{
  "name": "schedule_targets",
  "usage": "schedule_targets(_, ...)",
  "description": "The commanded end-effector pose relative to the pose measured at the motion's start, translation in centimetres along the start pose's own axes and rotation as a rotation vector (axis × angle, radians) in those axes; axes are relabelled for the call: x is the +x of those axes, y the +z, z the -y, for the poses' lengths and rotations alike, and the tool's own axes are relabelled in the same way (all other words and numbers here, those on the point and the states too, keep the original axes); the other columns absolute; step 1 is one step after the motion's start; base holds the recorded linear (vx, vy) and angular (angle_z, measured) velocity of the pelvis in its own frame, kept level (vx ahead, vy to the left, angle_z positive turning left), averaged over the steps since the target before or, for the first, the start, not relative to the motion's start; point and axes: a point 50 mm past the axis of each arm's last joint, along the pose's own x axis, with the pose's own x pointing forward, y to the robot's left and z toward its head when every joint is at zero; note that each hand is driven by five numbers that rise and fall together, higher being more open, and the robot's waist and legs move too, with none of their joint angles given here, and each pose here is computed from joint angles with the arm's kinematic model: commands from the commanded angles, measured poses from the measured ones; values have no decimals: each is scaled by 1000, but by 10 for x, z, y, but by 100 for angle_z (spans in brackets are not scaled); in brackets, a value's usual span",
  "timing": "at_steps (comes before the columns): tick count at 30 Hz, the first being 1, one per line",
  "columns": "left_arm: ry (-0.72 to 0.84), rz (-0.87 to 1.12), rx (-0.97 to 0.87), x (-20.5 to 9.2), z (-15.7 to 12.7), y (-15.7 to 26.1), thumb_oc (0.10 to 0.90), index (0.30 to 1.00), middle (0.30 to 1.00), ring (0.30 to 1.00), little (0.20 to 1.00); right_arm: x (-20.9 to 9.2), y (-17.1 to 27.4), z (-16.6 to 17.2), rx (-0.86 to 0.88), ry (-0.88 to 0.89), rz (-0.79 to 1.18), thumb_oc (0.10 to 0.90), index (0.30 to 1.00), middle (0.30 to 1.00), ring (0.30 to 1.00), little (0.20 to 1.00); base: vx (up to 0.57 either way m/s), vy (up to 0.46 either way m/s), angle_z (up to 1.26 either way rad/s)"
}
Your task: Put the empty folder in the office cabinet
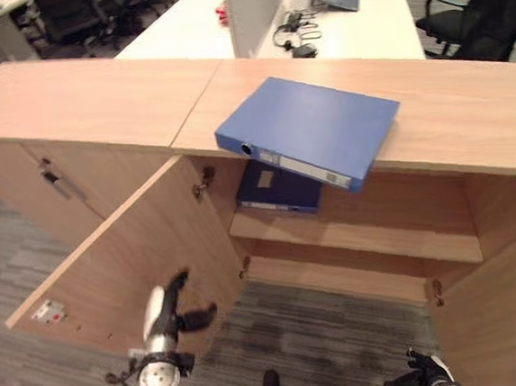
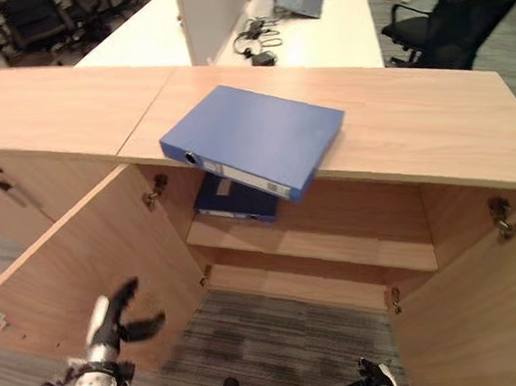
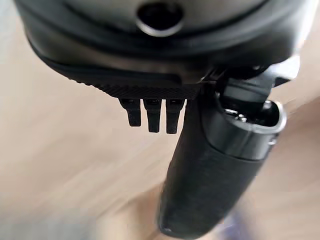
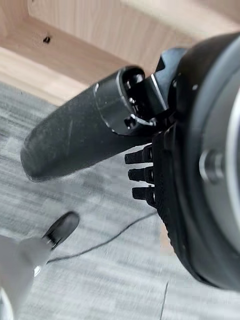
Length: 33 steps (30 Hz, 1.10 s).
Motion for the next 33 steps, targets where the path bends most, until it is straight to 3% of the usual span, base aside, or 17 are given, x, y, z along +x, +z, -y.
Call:
schedule_targets(1,193,37,219,13,-29,-4,800,900,900,900,900,5,23,5,-39,-42,86,800,900,900,900,900,2,-21,5)
schedule_targets(10,389,356,508,21,-71,47,800,900,900,900,900,5,23,4,-60,-25,89,800,900,900,900,900,-2,-1,-1)
schedule_targets(15,383,583,662,24,-83,85,800,900,900,900,900,4,24,6,-103,-15,99,800,900,900,900,900,-8,-9,-7)
schedule_targets(33,375,962,775,23,-103,157,800,900,900,900,900,4,12,25,-179,-48,53,800,900,900,900,900,-4,0,-7)
